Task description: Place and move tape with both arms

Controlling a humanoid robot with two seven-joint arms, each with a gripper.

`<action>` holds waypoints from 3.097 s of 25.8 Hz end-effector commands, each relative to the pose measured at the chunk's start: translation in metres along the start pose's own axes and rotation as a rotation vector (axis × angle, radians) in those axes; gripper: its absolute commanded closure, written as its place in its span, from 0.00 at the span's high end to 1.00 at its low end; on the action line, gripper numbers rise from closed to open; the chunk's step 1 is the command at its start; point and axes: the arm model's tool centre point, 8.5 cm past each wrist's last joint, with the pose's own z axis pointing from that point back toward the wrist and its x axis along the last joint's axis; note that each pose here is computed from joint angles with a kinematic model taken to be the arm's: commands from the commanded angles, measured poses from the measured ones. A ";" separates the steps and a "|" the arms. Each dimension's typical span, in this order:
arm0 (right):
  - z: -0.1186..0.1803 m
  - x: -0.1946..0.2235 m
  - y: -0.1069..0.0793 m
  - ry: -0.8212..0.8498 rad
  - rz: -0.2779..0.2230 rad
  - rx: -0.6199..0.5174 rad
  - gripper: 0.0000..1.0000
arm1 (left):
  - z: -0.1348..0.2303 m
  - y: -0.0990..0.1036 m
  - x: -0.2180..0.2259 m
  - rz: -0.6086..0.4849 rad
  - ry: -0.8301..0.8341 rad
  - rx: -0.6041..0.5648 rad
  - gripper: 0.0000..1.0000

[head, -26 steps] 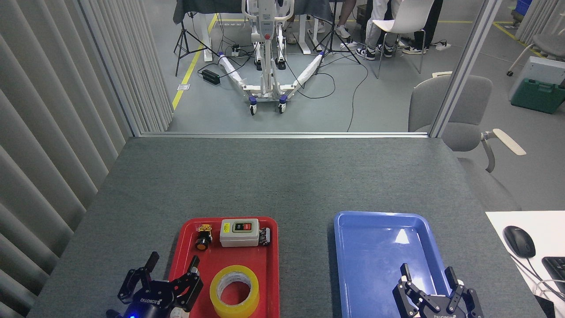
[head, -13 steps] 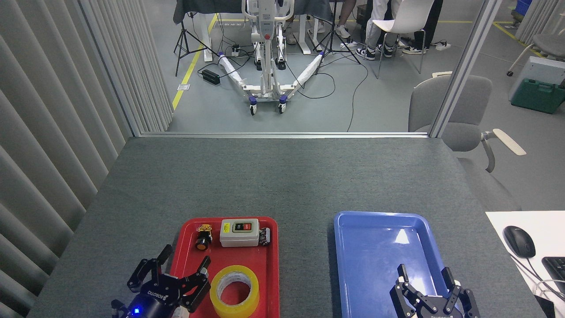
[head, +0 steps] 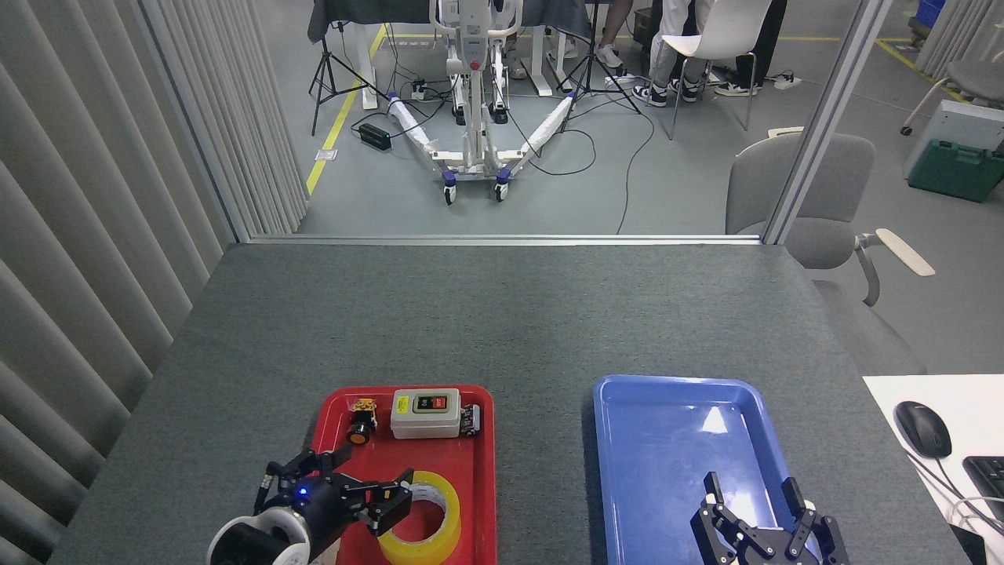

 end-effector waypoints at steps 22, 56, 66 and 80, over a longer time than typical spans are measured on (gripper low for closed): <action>0.000 0.000 0.006 0.001 -0.001 0.017 1.00 | -0.040 -0.027 -0.006 -0.054 -0.011 -0.562 0.20; 0.040 0.020 -0.005 -0.616 -0.060 -0.052 1.00 | -0.058 0.049 0.152 0.159 -0.935 0.096 0.00; 0.053 0.006 -0.001 -0.586 -0.066 -0.028 1.00 | -0.058 0.049 0.156 0.154 -0.944 0.092 0.00; 0.055 0.062 0.005 -0.733 -0.103 -0.018 1.00 | -0.059 0.047 0.160 0.161 -0.951 0.089 0.00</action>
